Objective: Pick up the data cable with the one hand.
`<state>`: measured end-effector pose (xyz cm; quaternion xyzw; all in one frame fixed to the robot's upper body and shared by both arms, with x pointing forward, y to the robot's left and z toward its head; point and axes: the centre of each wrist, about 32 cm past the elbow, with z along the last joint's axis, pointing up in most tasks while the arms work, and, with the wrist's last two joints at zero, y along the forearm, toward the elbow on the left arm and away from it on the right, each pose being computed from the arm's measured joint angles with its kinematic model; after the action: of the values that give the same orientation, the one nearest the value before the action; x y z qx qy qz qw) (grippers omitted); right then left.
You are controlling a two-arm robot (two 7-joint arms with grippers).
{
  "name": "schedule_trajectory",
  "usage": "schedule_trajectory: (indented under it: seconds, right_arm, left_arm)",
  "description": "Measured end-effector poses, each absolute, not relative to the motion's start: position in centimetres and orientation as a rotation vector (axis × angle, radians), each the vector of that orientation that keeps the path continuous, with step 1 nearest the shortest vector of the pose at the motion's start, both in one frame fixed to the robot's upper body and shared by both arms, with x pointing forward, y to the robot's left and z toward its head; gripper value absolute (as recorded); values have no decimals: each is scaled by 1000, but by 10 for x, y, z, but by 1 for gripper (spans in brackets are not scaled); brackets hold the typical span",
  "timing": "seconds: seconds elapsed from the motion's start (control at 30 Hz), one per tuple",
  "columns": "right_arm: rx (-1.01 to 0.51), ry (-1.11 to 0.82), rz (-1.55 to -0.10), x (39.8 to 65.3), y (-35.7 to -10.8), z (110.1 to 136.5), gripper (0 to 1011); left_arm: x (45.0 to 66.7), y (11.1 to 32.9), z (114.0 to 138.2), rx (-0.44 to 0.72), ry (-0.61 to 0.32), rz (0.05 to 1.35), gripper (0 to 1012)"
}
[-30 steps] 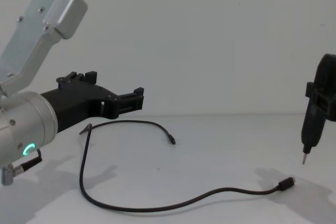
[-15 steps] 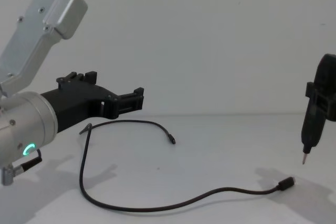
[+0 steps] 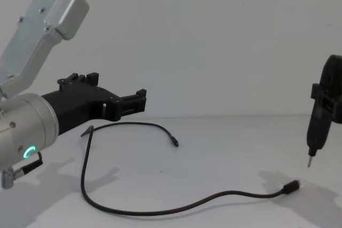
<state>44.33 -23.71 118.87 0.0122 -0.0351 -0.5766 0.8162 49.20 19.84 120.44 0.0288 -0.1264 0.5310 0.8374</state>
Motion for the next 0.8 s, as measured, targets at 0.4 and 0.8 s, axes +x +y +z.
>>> schedule_trajectory:
  seconds: [0.4,0.8]
  right_arm:
    - [26,-75,-1229,443,-237,1189,263]
    - [26,-75,-1229,443,-237,1189,263]
  left_arm:
    - [492,198,1204,61,-268,1124,1001]
    - [492,198,1204,61,-267,1123,1002]
